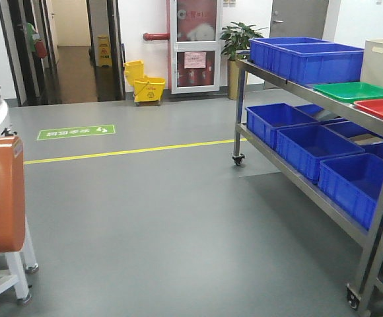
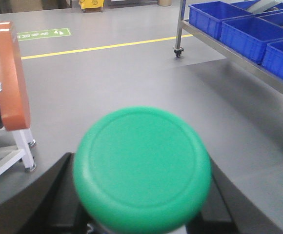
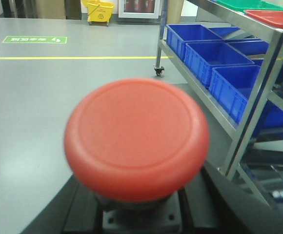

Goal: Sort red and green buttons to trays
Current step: 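Drive the base to the shelf with green and red trays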

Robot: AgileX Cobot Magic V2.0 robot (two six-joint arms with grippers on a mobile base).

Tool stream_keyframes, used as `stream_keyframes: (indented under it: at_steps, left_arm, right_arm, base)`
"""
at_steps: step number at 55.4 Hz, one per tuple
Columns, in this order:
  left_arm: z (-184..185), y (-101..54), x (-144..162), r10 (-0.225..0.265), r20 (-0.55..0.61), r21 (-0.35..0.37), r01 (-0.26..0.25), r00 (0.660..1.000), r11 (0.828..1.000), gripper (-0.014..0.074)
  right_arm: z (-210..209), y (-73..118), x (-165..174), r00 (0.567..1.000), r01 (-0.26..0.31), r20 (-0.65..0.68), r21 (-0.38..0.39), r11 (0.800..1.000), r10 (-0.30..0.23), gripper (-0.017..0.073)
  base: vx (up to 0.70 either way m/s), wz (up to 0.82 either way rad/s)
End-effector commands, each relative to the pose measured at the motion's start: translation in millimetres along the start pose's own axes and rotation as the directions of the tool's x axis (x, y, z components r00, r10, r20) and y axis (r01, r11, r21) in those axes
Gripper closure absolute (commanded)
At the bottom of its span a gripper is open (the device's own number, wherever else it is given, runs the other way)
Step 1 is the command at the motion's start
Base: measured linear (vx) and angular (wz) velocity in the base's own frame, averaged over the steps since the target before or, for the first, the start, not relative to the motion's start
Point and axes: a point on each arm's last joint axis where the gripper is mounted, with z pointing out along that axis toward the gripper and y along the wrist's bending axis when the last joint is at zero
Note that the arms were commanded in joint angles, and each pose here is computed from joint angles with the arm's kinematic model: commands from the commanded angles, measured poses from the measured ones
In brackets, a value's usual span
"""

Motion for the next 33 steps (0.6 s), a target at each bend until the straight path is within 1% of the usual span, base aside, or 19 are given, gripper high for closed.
stream_keyframes:
  at_steps: [1,19,33]
  left_arm:
    - [-3.1,-4.4,-14.4,-0.007,0.096,0.044,0.003,0.995,0.999,0.0595]
    - [-3.1,-4.3,-14.2,-0.007,0.094,0.043,0.003,0.996,0.999,0.0595]
    - [-3.0,-4.3,-14.1,-0.007,0.093,0.042,0.003,0.996,0.999,0.0595]
  right_arm:
    - [-0.7,0.5,-16.1,0.995,0.009,0.096,-0.013,1.0,-0.007,0.0568]
    - [-0.7,0.5,-16.0,0.995,0.009,0.095,-0.013,1.0,-0.008,0.0568]
    - [-0.7,0.5,-16.0,0.995,0.009,0.095,-0.013,1.0,-0.008,0.0568]
  base:
    - [0.5,-0.06]
    - [0.53,-0.03]
    - [0.57,0.13]
